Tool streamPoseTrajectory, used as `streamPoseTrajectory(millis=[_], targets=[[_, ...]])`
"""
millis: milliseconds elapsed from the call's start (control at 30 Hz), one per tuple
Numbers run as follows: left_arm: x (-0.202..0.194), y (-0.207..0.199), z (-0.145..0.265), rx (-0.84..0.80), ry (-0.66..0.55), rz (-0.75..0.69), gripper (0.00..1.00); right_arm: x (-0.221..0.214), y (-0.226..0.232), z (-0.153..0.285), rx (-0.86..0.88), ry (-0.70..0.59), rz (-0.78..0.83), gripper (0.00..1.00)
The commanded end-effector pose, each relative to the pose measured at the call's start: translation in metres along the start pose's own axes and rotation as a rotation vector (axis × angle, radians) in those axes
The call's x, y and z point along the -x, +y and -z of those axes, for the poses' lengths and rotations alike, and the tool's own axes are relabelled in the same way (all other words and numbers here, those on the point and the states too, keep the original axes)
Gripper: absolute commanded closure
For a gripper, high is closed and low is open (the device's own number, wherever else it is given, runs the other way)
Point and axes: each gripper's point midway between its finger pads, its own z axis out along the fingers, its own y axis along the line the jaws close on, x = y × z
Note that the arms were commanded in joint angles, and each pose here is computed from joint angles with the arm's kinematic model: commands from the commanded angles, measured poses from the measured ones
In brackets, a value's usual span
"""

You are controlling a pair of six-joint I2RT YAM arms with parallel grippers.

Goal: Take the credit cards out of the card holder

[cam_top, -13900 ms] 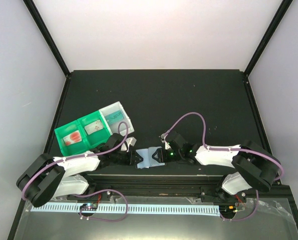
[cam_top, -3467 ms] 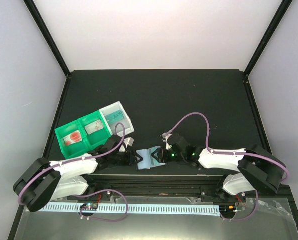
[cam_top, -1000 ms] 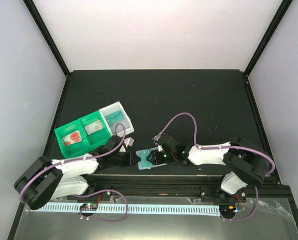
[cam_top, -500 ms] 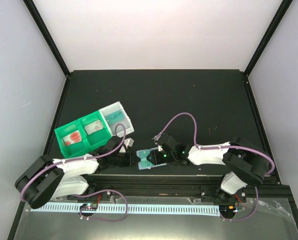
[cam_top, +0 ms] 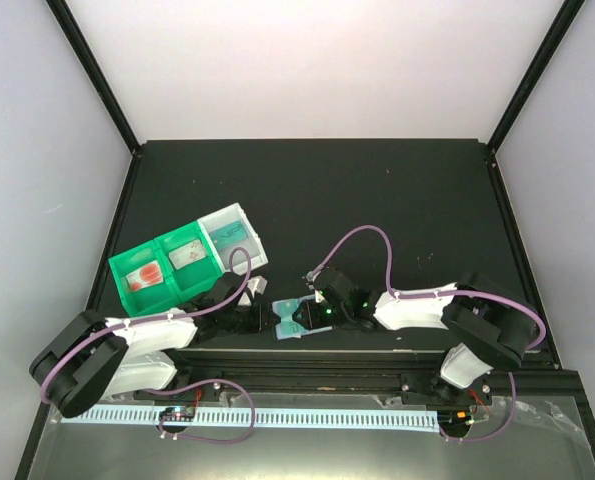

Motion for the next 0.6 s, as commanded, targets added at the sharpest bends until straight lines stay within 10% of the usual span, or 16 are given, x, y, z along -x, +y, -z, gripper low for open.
streamPoseTrajectory(millis=[0, 567], targets=[[-0.0015, 0.0098, -0.0013, 0.039, -0.01, -0.017, 0.98, -0.0023, -0.0004, -0.003, 0.004, 0.0, -0.005, 0.73], [-0.0021, 0.0121, -0.0008, 0.043, -0.016, -0.02, 0.98, 0.0011, -0.0055, 0.0018, 0.007, -0.029, -0.011, 0.99]])
